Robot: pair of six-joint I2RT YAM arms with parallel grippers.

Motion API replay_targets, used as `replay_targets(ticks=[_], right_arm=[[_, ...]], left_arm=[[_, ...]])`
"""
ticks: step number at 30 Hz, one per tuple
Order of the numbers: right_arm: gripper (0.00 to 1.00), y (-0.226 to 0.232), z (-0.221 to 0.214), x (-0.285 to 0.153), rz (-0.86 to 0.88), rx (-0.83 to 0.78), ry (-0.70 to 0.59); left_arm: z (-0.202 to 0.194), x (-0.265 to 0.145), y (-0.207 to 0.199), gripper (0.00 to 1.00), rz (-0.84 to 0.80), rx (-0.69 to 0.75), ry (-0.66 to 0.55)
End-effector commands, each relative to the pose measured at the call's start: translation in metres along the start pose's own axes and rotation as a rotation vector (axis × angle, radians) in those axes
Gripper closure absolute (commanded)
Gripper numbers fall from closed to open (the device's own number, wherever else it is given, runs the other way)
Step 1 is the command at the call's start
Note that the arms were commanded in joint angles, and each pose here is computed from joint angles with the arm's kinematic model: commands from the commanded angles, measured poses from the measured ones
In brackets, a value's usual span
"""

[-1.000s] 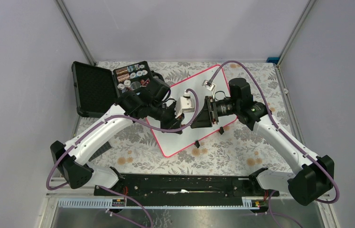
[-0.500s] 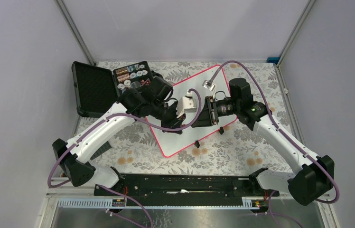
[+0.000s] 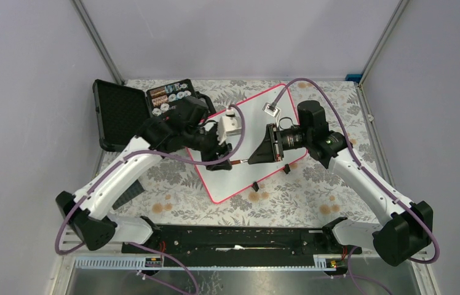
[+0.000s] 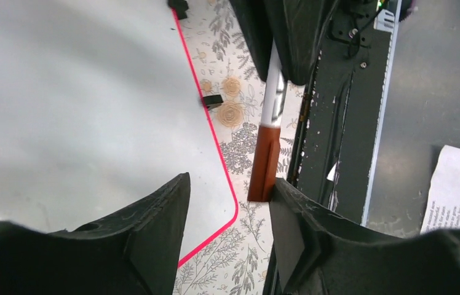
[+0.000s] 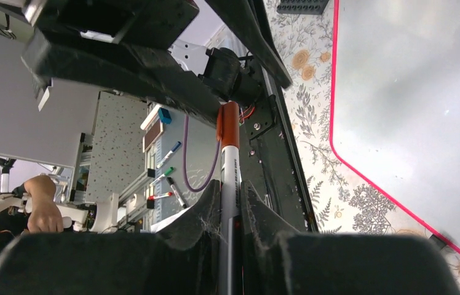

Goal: Write a sentence on the whiteboard
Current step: Pass from the left arm to the right, then open the pen cap from the whiteboard marker.

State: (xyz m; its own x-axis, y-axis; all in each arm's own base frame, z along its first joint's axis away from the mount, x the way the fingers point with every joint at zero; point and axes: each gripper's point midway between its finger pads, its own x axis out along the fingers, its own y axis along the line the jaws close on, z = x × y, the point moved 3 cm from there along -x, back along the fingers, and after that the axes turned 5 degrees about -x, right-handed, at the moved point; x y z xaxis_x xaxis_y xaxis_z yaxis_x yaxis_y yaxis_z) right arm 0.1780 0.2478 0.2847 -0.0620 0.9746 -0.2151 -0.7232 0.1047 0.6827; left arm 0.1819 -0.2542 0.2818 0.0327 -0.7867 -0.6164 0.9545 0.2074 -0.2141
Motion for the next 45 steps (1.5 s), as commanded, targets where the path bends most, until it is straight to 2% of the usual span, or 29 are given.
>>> replay_targets(ticks=[1,7,15,17,24,28,41,45], right_arm=[[1.0,0.017,0.012,-0.006,0.049,-0.041,-0.028],[1.0,0.016,0.01,-0.005,0.05,-0.027,-0.027],[1.0,0.018,0.009,-0.005,0.06,-0.025,-0.023],[1.0,0.018,0.009,-0.005,0.061,-0.024,-0.021],[1.0,0.017,0.011,-0.005,0.055,-0.022,-0.025],[1.0,0.017,0.016,-0.007,0.05,-0.023,-0.029],[1.0,0.012,0.026,-0.023,-0.045,-0.076,-0.05],[1.0,0.011,0.027,-0.029,-0.077,-0.088,-0.046]], left_arm=[[0.018,-0.027,-0.004,0.45,0.046,0.049,-0.162],[0.02,-0.025,-0.006,0.46,0.019,0.079,-0.169],[0.02,-0.012,-0.007,0.41,-0.015,0.09,-0.147],[0.021,-0.011,-0.008,0.46,-0.023,0.096,-0.145],[0.012,-0.005,-0.01,0.82,-0.043,0.097,-0.123],[0.0,-0.004,-0.011,0.98,-0.04,0.087,-0.095],[-0.051,-0.002,-0.01,1.0,-0.025,0.021,0.095],[-0.059,-0.004,-0.011,1.0,-0.015,0.01,0.117]])
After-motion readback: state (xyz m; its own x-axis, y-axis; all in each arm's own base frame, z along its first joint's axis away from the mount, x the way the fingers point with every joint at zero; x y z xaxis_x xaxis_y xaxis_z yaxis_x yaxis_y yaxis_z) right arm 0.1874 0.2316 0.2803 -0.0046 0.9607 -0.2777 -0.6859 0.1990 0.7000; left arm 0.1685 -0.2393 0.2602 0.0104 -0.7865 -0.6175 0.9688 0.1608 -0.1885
